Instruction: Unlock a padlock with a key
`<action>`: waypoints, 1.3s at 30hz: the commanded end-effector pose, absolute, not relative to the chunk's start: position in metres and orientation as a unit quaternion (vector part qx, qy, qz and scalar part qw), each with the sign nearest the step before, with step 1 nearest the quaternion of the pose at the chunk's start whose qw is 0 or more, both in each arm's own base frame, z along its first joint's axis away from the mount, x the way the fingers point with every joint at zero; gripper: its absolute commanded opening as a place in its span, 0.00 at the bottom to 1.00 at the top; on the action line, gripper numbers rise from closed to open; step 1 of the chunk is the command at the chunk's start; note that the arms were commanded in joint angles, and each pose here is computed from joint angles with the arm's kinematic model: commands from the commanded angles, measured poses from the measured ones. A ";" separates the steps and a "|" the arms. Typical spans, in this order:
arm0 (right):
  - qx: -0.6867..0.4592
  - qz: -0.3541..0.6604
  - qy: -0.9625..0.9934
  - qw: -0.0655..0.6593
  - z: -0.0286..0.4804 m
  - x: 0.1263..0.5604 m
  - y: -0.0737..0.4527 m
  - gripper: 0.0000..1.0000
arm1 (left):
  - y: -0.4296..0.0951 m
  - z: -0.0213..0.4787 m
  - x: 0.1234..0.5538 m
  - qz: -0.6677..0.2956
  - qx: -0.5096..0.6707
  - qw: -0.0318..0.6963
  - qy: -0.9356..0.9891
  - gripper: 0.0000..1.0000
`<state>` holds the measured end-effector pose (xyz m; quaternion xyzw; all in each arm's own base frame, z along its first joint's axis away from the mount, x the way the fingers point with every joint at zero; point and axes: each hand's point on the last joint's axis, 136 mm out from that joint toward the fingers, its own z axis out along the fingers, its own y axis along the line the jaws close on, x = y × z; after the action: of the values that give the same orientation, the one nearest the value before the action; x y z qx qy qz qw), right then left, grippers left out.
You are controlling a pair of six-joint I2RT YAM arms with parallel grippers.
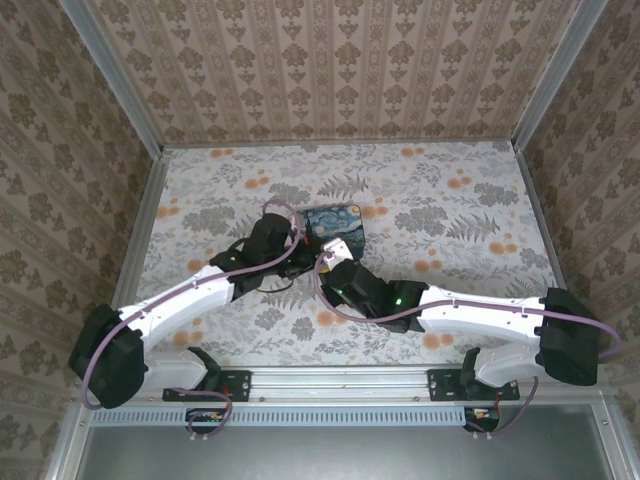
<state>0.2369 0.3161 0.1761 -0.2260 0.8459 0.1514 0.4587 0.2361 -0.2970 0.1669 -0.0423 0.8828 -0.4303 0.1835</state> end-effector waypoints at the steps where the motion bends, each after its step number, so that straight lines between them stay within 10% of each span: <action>1: -0.213 0.151 0.840 0.475 0.191 0.242 0.320 0.00 | -0.299 0.158 0.234 -0.429 -0.039 0.188 0.883 0.00; 4: -0.198 0.163 0.842 0.475 0.192 0.243 0.316 0.32 | -0.297 0.156 0.235 -0.427 -0.034 0.200 0.881 0.00; 9: -0.148 0.236 0.838 0.469 0.201 0.241 0.295 0.54 | -0.291 0.156 0.240 -0.419 -0.021 0.222 0.880 0.00; 39: 0.057 0.619 0.671 0.404 0.251 0.276 0.295 0.64 | -0.279 0.275 0.253 -0.576 0.051 0.434 0.691 0.00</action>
<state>0.2774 0.2925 0.2180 0.0624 0.7193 0.5719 0.3895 0.2542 -0.2767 0.2515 0.0485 0.7266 -0.5409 0.4208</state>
